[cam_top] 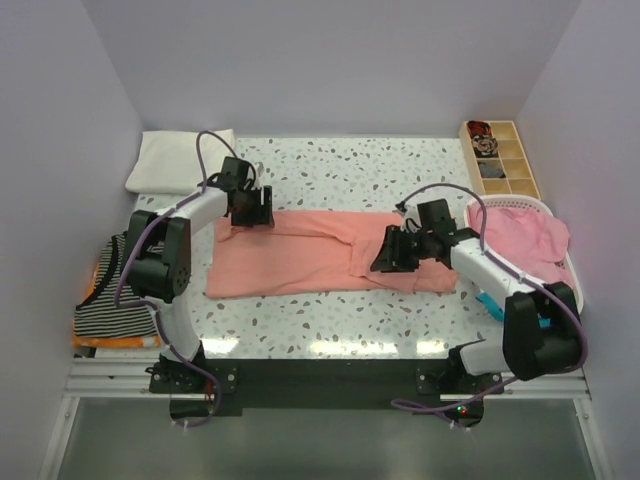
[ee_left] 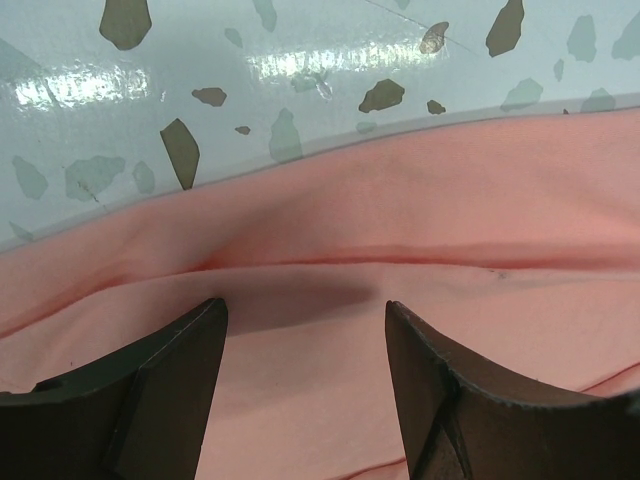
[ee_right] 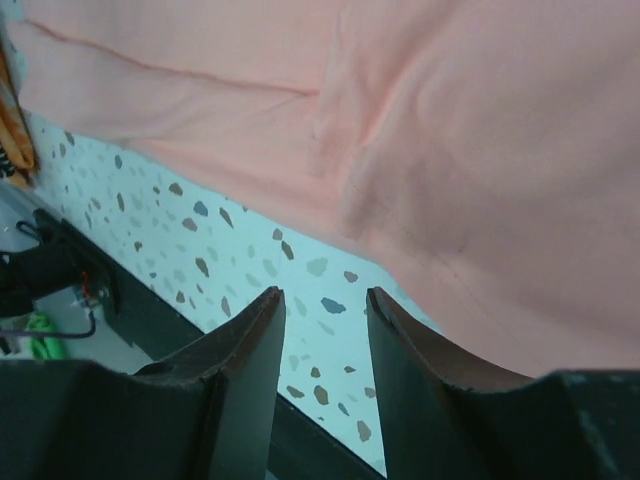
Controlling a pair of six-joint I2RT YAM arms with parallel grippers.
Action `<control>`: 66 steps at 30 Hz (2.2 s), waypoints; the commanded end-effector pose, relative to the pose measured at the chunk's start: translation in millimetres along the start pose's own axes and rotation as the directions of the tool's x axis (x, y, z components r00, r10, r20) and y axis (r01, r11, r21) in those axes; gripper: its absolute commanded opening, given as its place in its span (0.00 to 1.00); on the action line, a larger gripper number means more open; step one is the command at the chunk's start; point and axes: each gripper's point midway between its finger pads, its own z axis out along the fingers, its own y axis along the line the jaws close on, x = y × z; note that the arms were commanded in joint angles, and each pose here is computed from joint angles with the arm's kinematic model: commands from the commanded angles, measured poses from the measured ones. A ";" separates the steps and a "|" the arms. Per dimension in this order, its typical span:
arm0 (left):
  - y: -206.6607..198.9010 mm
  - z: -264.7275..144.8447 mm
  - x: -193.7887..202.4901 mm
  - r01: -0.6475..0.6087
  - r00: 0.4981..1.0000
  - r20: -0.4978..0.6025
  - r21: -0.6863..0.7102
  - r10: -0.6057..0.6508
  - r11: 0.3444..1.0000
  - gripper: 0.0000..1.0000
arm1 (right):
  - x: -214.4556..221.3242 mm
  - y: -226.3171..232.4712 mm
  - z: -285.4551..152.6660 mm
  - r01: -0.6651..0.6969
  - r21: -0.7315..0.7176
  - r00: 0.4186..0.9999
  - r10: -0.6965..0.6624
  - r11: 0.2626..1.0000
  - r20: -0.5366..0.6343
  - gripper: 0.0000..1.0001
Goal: Fold and stack the t-shirts
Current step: Fold the other side of the tshirt into a rectangle
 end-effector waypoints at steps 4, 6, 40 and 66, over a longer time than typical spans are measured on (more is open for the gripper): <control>-3.7 -3.8 -11.3 -0.011 0.999 0.035 0.002 0.011 1.000 0.69 | -85.9 -14.9 -54.2 0.004 0.309 0.929 -0.118 0.951 0.350 0.48; -4.2 -2.9 -10.8 -0.011 0.999 0.032 0.006 0.010 1.000 0.69 | -94.4 -21.5 -54.6 -0.010 0.344 0.919 -0.127 0.939 0.374 0.49; 34.8 -37.7 10.3 0.001 0.995 0.096 -0.203 0.019 0.979 0.71 | -149.7 -155.2 15.1 -0.318 0.507 0.909 0.105 0.801 0.404 0.47; 91.2 -66.3 29.9 0.167 0.961 0.273 -0.465 -0.038 0.869 0.77 | -139.4 -145.8 36.6 -0.283 0.431 0.933 0.141 0.857 0.332 0.48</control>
